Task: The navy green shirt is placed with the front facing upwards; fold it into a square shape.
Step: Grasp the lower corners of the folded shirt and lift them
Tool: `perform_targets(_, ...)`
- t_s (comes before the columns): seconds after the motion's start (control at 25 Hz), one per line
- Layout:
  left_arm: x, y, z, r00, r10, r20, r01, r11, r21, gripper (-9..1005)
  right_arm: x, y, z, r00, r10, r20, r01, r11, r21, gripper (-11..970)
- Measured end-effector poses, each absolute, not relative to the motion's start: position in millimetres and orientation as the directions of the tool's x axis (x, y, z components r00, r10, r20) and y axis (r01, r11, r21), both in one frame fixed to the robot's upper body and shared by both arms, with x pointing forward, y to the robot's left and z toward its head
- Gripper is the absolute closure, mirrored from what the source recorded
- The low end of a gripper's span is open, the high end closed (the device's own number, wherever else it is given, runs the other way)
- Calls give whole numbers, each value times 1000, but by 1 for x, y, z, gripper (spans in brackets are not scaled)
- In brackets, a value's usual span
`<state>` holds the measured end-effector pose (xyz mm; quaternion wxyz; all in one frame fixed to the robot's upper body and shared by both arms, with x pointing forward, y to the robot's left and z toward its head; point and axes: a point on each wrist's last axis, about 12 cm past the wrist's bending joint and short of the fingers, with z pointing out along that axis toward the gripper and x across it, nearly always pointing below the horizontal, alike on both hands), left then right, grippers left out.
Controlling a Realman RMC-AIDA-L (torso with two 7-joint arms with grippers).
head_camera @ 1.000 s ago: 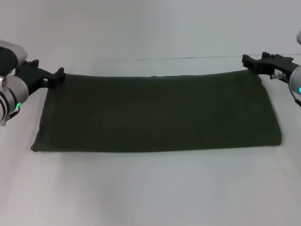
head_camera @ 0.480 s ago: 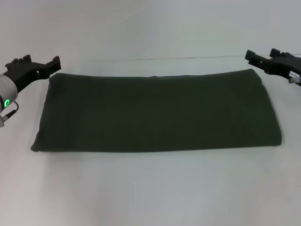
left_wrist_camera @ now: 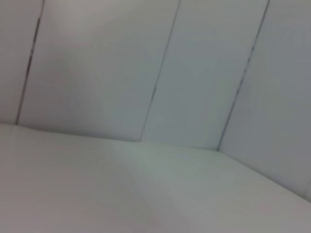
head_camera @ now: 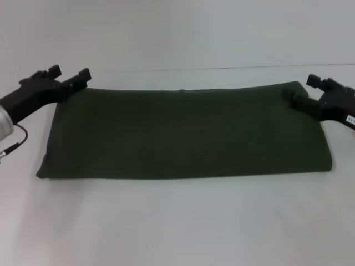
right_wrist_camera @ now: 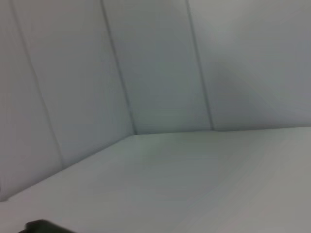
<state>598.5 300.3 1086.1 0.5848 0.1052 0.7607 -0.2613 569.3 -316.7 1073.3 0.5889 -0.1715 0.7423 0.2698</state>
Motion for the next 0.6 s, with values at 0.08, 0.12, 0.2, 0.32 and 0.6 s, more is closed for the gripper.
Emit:
perform_targets(0.08,592,303,1084,-314,-141,-939,480,830,-285,106,563,-315,1072,-246,59,-967,-598,776,199,23)
perform_targets(0.12,588,304,1083,-328,-135,-935,492,821,-291,106,561,-315,1071,-246,57,-967,-607,769,200,24)
perform_targets(0.2,581,308,1083,-350,-134,-927,507,805,-308,106,557,-314,1070,-249,58,-967,-615,761,204,25)
perform_targets(0.32,573,315,1087,-380,-162,-911,519,778,-355,107,555,-312,1068,-254,64,-965,-621,754,214,26)
perform_targets(0.6,561,335,1085,-481,-237,-844,400,797,-452,108,552,-303,1064,-285,47,-958,-655,720,230,28)
